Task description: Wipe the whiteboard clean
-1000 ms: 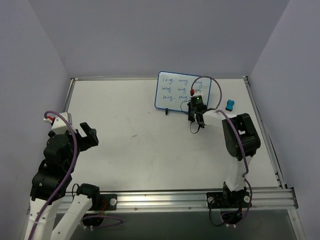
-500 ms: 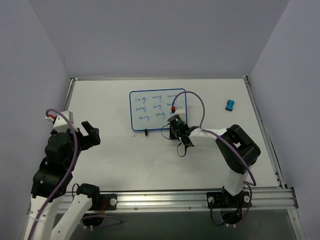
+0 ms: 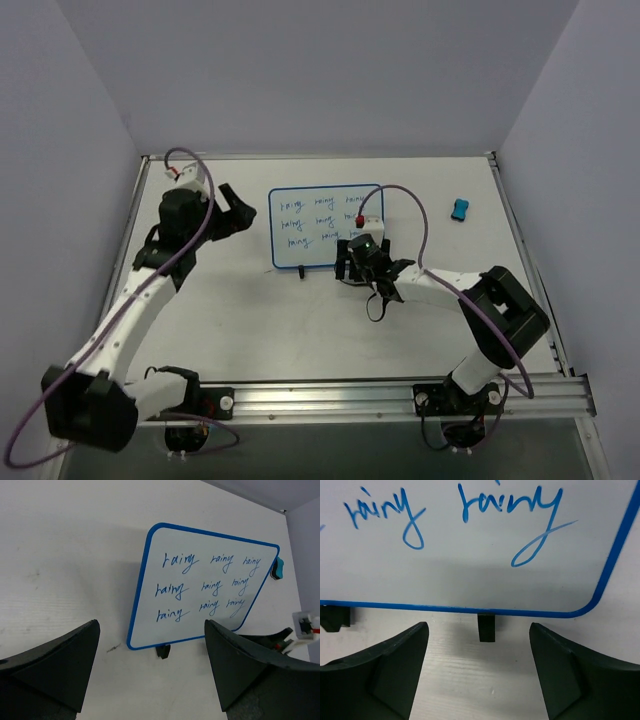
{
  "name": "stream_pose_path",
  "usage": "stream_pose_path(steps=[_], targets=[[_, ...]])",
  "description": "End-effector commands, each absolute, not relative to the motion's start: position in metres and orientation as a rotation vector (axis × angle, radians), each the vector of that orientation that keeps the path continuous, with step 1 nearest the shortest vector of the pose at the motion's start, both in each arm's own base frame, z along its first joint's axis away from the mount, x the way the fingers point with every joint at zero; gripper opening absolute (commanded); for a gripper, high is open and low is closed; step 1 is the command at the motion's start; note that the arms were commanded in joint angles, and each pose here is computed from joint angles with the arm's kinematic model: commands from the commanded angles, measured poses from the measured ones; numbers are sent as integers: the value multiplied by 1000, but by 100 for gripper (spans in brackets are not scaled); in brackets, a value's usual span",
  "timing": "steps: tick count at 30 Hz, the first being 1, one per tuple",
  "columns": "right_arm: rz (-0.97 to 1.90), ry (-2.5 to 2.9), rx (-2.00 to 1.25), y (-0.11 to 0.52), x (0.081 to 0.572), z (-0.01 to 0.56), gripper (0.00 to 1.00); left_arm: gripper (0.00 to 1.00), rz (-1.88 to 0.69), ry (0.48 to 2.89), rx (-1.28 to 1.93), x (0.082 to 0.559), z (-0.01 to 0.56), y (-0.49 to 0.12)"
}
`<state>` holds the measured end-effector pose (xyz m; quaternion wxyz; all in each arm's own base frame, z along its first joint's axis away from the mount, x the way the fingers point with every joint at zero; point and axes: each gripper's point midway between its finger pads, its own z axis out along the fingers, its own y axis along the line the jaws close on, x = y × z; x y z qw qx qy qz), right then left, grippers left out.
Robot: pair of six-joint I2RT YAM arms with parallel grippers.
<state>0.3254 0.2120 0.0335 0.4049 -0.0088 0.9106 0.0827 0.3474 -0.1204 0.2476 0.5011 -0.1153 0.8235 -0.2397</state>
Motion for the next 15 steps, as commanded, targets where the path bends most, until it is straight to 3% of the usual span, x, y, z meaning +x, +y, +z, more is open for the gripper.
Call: stream_pose_path(steps=[1,7,10,15], targets=[[258,2214,-22,216,329,79,79,94,-786,1798,-133,403,297,-152],[298,2146,-42,193,302,141,84,94,-966,1884,14,470,245,-151],[304,2118,-69,174,280,167,90,94,-1160,1850,226,477,244,-173],[293,2078,-81,151,262,202,91,94,-1294,1765,448,476,256,-194]])
